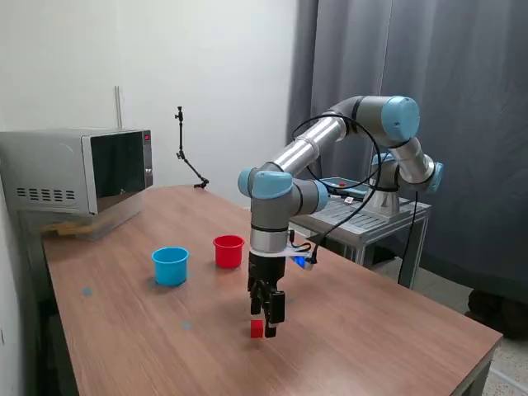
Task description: Place red objects in the red bin, and blue objects in the blue bin.
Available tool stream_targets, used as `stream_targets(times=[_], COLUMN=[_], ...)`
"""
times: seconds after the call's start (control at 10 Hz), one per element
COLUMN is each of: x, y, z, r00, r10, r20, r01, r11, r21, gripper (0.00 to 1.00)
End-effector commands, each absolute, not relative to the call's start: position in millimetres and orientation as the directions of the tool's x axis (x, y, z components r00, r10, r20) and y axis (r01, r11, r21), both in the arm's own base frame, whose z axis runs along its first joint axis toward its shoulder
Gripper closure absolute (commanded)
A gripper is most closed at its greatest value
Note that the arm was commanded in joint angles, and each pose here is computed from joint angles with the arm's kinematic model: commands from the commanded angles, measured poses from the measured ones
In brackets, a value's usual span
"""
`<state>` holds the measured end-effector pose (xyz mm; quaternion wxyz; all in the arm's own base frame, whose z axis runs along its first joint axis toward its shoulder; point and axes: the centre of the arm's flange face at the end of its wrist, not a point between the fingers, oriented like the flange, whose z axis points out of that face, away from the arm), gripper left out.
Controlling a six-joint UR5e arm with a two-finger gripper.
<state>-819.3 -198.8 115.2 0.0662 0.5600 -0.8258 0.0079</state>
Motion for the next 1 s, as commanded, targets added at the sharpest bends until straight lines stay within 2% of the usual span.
stream_targets(times=[0.0,0.3,0.5,0.9], x=[-819.1,-818.4,-817.4,-819.3], y=[-199.3,-199.1,-197.8,-196.7], z=[115.3,114.5,113.0,116.1], r00=[-0.368,-0.369,-0.371,-0.372], r10=[-0.923,-0.923,-0.924,-0.923], r20=[0.115,0.11,0.094,0.095], r01=[-0.925,-0.925,-0.925,-0.925], r11=[0.376,0.376,0.376,0.378], r21=[0.058,0.052,0.046,0.049], gripper=[0.0,0.0,0.0,0.0])
